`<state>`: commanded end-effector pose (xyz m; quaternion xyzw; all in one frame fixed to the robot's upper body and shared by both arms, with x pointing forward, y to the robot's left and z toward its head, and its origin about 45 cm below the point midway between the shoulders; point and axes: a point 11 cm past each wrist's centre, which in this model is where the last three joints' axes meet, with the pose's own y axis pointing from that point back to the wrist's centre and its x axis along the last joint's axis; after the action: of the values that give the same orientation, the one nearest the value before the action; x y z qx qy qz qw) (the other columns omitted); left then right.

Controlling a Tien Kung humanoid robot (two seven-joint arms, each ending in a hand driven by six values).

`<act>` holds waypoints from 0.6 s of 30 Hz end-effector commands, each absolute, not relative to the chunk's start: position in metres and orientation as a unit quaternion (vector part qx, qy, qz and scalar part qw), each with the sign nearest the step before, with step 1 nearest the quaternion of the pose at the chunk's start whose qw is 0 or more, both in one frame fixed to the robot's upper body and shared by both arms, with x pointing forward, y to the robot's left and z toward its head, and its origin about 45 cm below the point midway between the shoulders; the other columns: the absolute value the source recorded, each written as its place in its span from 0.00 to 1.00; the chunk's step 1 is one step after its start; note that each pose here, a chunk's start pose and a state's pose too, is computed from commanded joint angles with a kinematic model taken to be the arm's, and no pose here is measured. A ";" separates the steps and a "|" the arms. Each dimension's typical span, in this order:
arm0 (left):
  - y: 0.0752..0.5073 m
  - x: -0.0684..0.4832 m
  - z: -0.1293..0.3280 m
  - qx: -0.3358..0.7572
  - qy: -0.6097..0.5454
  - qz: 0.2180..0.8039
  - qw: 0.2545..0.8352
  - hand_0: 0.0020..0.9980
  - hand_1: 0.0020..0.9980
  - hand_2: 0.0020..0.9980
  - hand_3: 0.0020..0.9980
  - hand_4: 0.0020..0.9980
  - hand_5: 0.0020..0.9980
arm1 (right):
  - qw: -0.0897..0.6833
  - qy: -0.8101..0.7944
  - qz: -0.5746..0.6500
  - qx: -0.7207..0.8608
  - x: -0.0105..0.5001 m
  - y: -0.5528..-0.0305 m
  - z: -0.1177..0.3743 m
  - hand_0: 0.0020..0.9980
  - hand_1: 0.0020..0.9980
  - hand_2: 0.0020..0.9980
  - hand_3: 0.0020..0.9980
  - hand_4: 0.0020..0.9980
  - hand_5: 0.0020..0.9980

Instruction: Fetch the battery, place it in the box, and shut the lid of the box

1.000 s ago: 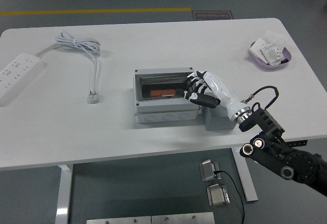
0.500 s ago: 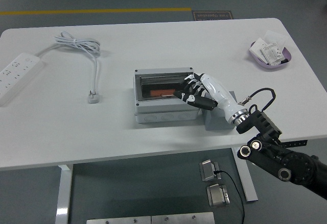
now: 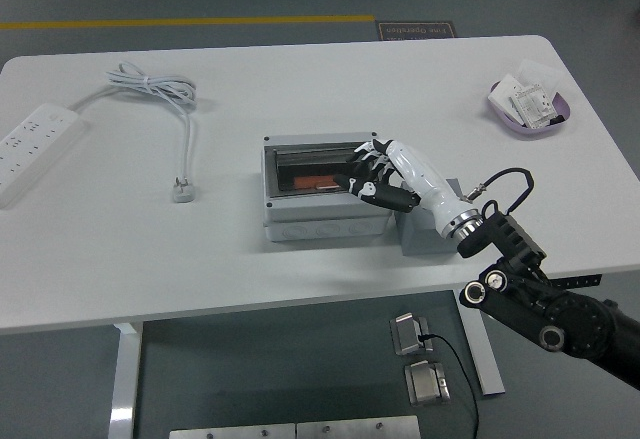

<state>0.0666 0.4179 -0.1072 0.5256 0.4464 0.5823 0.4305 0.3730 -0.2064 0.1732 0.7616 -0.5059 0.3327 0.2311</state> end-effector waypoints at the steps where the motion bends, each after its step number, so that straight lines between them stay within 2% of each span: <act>1: 0.418 0.067 -0.107 0.526 0.446 0.582 0.431 0.67 0.73 0.68 0.63 0.63 0.20 | 0.232 -0.506 0.333 0.761 0.374 -0.207 0.173 0.36 0.44 0.55 0.61 0.94 0.79; 18: 0.417 0.068 -0.107 0.525 0.446 0.582 0.433 0.67 0.73 0.68 0.62 0.63 0.20 | 0.241 -0.508 0.324 0.761 0.375 -0.215 0.168 0.36 0.44 0.55 0.61 0.94 0.80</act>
<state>0.0681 0.4166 -0.1074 0.5246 0.4455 0.5821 0.4330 0.3746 -0.2151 0.1685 0.7609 -0.5079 0.3245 0.2405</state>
